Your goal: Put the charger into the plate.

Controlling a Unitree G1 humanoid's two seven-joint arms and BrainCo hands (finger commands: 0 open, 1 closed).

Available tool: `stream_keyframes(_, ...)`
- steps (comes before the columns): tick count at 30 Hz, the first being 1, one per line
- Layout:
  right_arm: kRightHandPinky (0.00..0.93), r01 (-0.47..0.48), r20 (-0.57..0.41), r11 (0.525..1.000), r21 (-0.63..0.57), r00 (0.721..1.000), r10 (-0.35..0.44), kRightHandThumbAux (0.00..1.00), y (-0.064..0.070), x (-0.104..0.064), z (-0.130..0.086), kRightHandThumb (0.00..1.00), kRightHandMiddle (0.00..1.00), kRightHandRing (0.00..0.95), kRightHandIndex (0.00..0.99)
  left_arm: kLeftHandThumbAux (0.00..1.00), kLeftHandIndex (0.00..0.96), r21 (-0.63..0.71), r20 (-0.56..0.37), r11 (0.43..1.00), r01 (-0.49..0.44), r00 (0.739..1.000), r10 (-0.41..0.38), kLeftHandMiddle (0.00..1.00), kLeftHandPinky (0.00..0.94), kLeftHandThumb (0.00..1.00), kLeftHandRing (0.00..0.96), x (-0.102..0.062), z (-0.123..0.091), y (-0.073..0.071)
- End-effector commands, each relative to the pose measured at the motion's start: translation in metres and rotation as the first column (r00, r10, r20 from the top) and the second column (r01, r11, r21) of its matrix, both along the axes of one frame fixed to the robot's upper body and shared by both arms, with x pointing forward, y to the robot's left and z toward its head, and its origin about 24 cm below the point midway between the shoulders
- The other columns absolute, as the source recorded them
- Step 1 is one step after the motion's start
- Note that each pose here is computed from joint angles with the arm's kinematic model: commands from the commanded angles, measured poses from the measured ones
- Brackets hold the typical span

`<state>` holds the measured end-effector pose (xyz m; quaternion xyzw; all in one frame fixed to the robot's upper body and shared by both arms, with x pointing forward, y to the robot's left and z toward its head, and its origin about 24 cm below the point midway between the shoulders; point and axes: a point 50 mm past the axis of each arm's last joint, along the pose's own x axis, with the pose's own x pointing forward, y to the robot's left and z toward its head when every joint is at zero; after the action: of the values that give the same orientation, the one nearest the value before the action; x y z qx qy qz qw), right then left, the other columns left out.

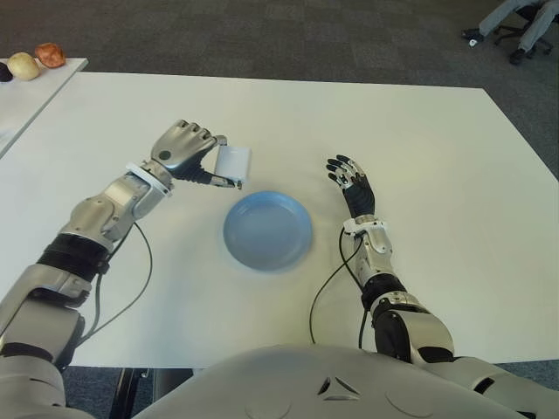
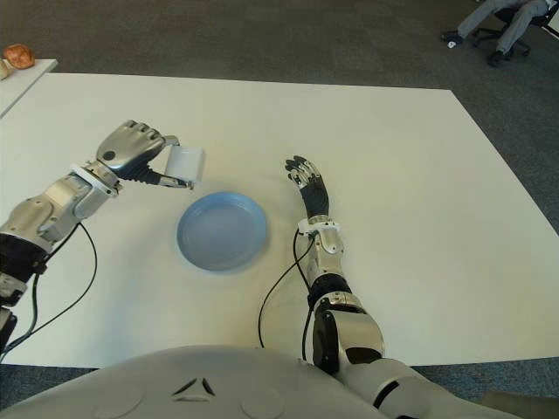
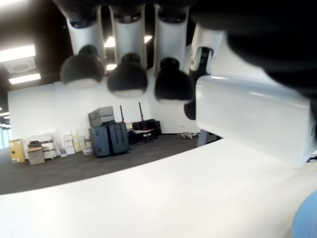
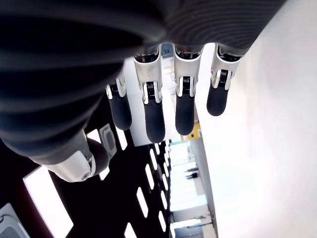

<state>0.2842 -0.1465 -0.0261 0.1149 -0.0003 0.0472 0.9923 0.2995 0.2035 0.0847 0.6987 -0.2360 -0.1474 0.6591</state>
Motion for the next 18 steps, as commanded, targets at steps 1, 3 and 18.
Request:
stream_keyframes(1,0.198,0.008,-0.175,1.000,0.030,0.985,-0.003,0.599,0.006,-0.028,-0.035,0.000,0.291,0.232,0.212,0.695,0.444,0.011,-0.041,0.999,0.046,0.998,-0.045,0.852,0.839,0.747,0.847,0.000,-0.006,-0.010)
stream_keyframes(3,0.199,0.009,-0.174,1.000,0.030,0.985,-0.004,0.601,0.006,-0.028,-0.034,0.000,0.292,0.234,0.213,0.695,0.444,0.019,-0.055,0.998,0.066,0.996,-0.065,0.852,0.839,0.747,0.847,-0.001,-0.009,-0.012)
stream_keyframes(18,0.197,0.011,-0.172,1.000,0.029,0.985,-0.006,0.595,0.010,-0.028,-0.034,0.000,0.285,0.230,0.209,0.694,0.444,0.077,-0.132,0.986,0.149,0.981,-0.138,0.857,0.827,0.749,0.855,-0.011,-0.023,-0.029)
